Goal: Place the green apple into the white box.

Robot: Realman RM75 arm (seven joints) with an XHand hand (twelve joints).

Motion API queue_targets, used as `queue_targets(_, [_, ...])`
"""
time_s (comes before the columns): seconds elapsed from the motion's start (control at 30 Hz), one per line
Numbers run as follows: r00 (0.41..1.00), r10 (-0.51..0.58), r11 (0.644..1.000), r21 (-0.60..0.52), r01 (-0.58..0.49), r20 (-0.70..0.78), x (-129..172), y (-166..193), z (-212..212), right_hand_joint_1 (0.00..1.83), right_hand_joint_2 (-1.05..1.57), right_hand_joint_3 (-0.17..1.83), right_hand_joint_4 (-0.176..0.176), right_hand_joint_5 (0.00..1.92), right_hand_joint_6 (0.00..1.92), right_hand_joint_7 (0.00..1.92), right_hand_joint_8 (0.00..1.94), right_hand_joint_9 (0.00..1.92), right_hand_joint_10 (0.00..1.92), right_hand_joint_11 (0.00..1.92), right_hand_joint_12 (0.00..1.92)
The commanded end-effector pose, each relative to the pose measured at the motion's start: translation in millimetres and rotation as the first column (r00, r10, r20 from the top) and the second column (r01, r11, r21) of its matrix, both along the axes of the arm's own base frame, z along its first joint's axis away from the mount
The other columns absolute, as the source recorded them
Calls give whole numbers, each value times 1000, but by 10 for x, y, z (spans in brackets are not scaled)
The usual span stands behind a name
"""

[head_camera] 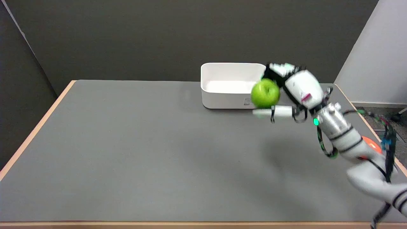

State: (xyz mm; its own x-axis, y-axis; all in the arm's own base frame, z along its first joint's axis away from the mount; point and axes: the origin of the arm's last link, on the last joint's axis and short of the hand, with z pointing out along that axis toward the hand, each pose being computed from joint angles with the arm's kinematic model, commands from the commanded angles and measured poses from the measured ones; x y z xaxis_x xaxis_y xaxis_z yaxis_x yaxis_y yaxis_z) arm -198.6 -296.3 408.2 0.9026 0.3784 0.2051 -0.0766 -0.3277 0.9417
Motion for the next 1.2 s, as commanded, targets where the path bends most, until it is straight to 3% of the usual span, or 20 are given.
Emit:
queue_targets(0.03, [993,120,981,-151,-121,-20,1065,-1327,-67,1125,1223,302,-176,527,1670,582,1708,787,1921,577,1921])
queue_targets(0.27, [998,-34,971,-236,45,49,814,-2027,-11,1119,1231,298,-176,519,1680,572,1720,795,1921,554,1921])
queue_targets(0.43, [979,-190,927,-316,204,74,528,-2302,76,1103,1254,286,-176,495,1712,547,1753,797,1921,490,1921])
queue_targets(0.7, [948,-269,880,-358,313,170,267,-2248,297,1086,1318,200,-176,457,1747,511,1792,739,1921,363,1921])
queue_targets(1.03, [946,-282,885,-337,321,161,149,-2186,244,1084,1325,188,-176,454,1748,508,1792,718,1921,336,1921])
queue_targets(1.2, [919,-265,903,-259,342,291,46,-2085,205,1084,1325,189,-176,454,1749,508,1793,716,1921,343,1921])
